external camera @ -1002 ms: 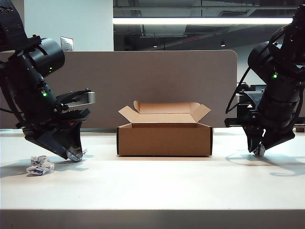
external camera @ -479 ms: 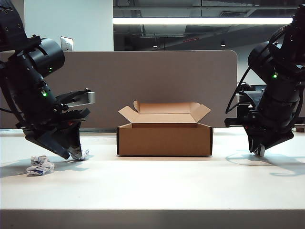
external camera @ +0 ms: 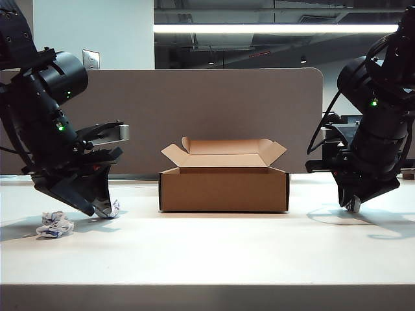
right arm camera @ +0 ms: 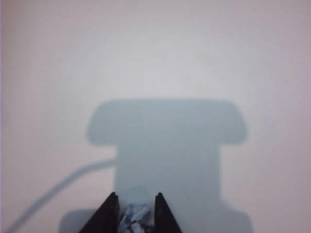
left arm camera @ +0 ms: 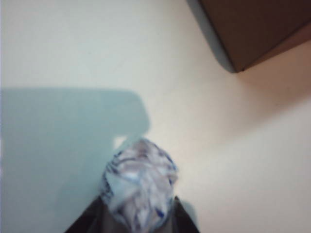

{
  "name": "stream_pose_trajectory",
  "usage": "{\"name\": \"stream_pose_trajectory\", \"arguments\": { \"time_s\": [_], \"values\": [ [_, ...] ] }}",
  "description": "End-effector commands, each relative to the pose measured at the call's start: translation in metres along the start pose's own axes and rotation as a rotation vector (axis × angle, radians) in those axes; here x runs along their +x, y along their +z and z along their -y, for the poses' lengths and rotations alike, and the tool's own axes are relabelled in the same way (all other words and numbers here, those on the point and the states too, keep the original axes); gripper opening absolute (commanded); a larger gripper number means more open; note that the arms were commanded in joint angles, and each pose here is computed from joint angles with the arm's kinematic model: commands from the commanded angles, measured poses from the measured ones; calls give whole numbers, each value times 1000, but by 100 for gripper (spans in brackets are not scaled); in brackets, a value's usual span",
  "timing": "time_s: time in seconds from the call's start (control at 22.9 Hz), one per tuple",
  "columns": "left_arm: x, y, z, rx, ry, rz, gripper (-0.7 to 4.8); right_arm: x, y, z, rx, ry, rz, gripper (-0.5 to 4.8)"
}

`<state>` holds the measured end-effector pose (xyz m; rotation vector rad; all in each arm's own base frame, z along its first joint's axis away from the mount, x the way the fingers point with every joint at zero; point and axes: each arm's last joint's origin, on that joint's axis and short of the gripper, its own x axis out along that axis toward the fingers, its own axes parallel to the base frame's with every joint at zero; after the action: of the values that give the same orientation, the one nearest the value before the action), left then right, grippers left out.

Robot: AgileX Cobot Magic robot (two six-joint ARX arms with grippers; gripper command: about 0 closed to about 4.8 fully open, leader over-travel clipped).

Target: Pick up all the paper balls on the table and put them in the paper box.

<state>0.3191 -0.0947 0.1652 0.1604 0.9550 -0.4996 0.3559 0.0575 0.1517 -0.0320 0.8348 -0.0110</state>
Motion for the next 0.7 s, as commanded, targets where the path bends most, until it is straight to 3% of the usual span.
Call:
{"name": "stream_pose_trajectory", "arguments": {
  "time_s": [0.04, 0.13, 0.17, 0.7],
  "values": [
    [-2, 5, 0, 6, -3, 35, 184, -2, 5, 0, -1, 3, 24, 102],
    [-2, 7, 1, -7, -42, 62, 210, -2, 5, 0, -3, 3, 24, 102],
    [-2, 9, 1, -4, -50, 82, 256, -2, 5, 0, -5, 3, 24, 102],
    [-3, 12, 0, -1, -22, 103, 263, -2, 5, 0, -5, 3, 23, 102]
  ]
}}
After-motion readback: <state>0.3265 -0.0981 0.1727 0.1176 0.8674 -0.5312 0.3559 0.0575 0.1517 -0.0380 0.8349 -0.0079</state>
